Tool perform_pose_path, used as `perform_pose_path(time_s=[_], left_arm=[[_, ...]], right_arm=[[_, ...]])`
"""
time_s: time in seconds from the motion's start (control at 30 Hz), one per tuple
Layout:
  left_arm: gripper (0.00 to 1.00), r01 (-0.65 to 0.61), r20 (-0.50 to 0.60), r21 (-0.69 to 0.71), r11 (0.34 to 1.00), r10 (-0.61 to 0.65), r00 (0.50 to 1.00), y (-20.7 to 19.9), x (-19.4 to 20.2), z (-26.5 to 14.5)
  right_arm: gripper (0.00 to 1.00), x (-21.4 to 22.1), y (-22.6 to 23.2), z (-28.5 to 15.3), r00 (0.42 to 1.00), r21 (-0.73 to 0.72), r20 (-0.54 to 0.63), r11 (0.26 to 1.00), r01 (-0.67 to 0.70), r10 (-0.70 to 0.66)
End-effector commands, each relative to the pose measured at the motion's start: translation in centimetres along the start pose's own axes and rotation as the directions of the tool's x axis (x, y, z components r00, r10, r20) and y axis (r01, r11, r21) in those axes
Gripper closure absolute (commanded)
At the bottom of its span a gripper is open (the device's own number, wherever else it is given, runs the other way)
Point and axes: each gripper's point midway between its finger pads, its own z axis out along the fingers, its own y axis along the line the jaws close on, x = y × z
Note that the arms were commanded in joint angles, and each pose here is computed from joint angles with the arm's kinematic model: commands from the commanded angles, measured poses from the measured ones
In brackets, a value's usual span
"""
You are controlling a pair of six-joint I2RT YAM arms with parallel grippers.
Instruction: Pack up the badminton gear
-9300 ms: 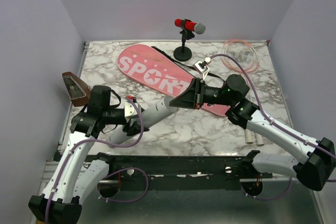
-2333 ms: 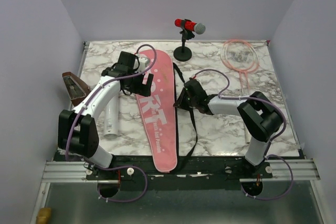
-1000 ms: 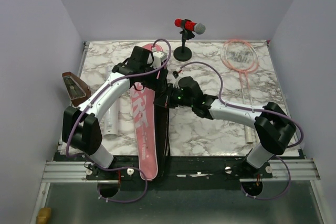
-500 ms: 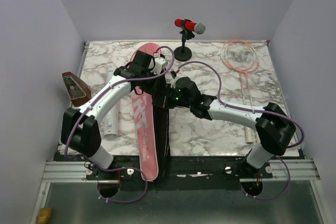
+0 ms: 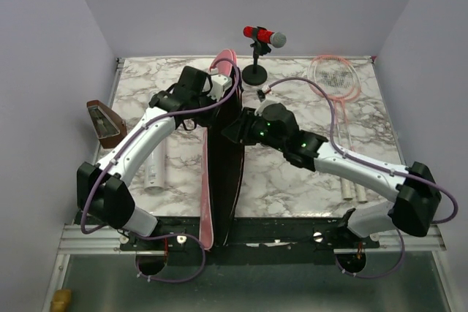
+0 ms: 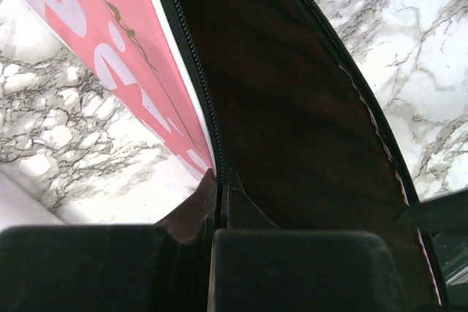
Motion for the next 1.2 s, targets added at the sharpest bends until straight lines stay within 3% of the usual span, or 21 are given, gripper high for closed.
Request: perform_pose_path(time_s=[0.0,0.23,0.6,0.73,0.9,0.97,1.17], left_arm=[[1.0,-0.014,0.068,0.003,1.0,0.013,0.998,-0.6,-1.6,-2.6],[1.0,-0.007,0.072,0.022,1.0,0.006,0.997,-1.1,-1.2,-3.1],[1.0,-0.049,0.095,0.115,0.992,0.038,0.995,-3.0,-0.5,-4.2],[1.0,-0.052,0.115,0.141,0.989,0.036,0.993,-3.4,-0.7,-4.5],[1.0,-0.036,0.128,0.165,0.986,0.014,0.992,-2.9,-0.8,-4.7],[1.0,-0.023,0.127,0.151,0.988,0.004,0.992,-2.0,-0.7,-4.5],[1.0,0.017,0.122,0.055,0.998,-0.023,0.992,1.7,-0.7,-4.1]], right_arm=[[0.49,-2.5,-3.2,-2.8,0.994,0.215,0.092,0.976,0.046,-0.067],[0.41,-1.4,-7.0,-2.0,0.993,0.392,0.029,0.915,0.091,-0.111],[0.41,-1.0,-8.9,-0.2,0.986,0.444,0.024,0.885,0.138,-0.166],[0.49,0.3,-8.0,1.4,0.991,0.363,0.006,0.924,0.124,-0.135],[0.81,0.6,-8.6,1.4,0.992,0.385,0.0,0.916,0.113,-0.123],[0.89,-0.2,-8.5,0.5,0.991,0.403,0.022,0.908,0.114,-0.134],[0.91,-1.7,-8.6,-2.3,0.985,0.438,0.061,0.891,0.122,-0.164]])
